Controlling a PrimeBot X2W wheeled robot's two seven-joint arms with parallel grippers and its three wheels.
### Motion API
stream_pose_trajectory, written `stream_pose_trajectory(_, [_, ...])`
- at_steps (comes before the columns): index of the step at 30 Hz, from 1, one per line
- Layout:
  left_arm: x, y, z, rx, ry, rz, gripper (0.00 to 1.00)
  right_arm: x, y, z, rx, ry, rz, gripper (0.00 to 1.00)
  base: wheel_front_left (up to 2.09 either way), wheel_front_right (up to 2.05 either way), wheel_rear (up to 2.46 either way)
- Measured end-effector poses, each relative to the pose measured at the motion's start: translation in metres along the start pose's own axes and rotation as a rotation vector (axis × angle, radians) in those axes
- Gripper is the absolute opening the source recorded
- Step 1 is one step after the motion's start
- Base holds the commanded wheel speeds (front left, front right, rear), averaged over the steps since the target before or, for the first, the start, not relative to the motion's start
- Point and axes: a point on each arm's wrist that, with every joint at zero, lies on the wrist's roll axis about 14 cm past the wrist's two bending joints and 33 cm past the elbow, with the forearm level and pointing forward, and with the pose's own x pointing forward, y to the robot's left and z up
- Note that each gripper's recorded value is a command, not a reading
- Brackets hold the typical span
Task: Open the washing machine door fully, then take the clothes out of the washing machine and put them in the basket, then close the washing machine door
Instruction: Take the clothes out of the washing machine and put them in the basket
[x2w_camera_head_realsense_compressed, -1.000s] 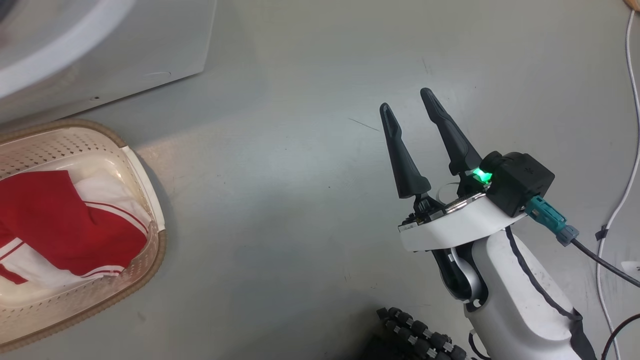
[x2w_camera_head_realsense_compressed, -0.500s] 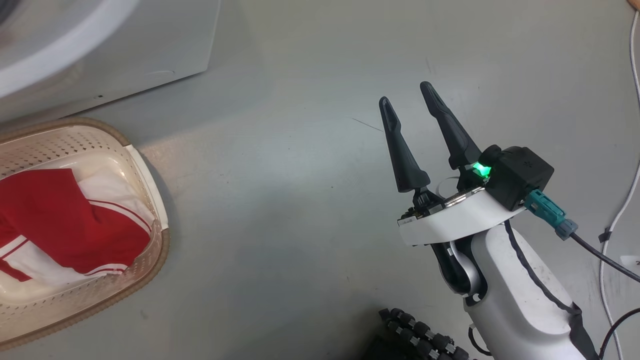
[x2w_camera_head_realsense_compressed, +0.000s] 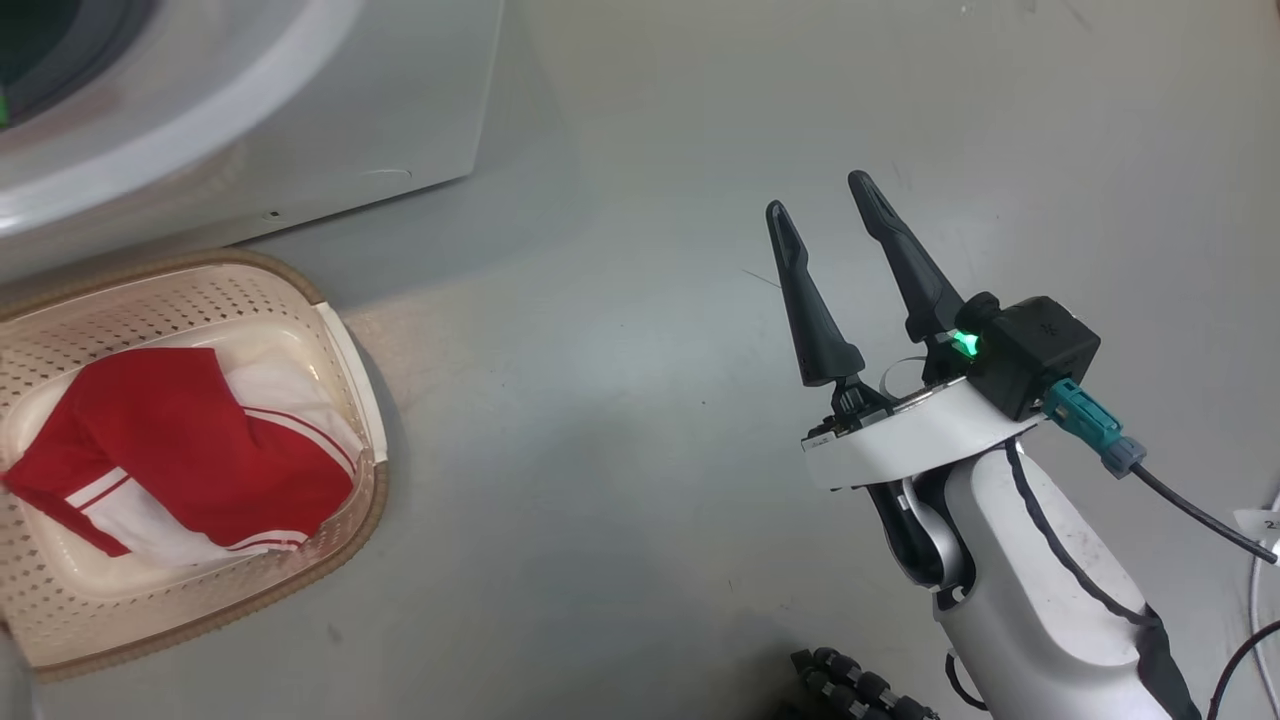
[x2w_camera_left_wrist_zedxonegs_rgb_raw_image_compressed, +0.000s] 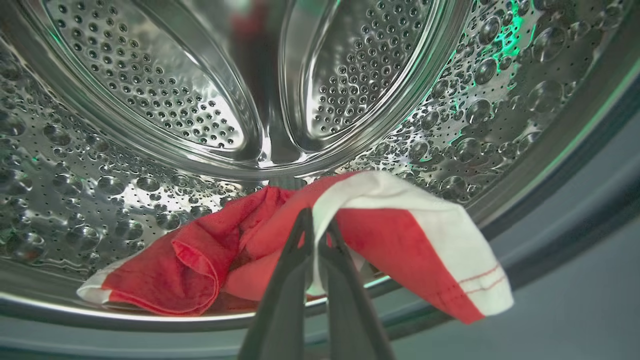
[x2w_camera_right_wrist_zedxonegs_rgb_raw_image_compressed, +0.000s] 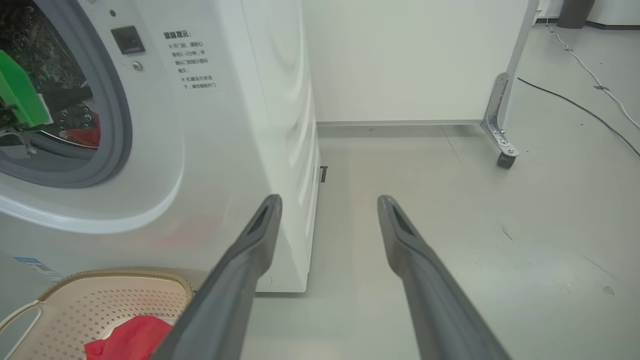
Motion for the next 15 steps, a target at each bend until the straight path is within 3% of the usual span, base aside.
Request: stream_pose_trajectory(15, [-0.065,-0.008,0.035,0.043,-0.207,0.016,0.00,-0.005,0.018,0.013,-0.015,-0.034,0.049,1.00,0.00,0.00,0.00])
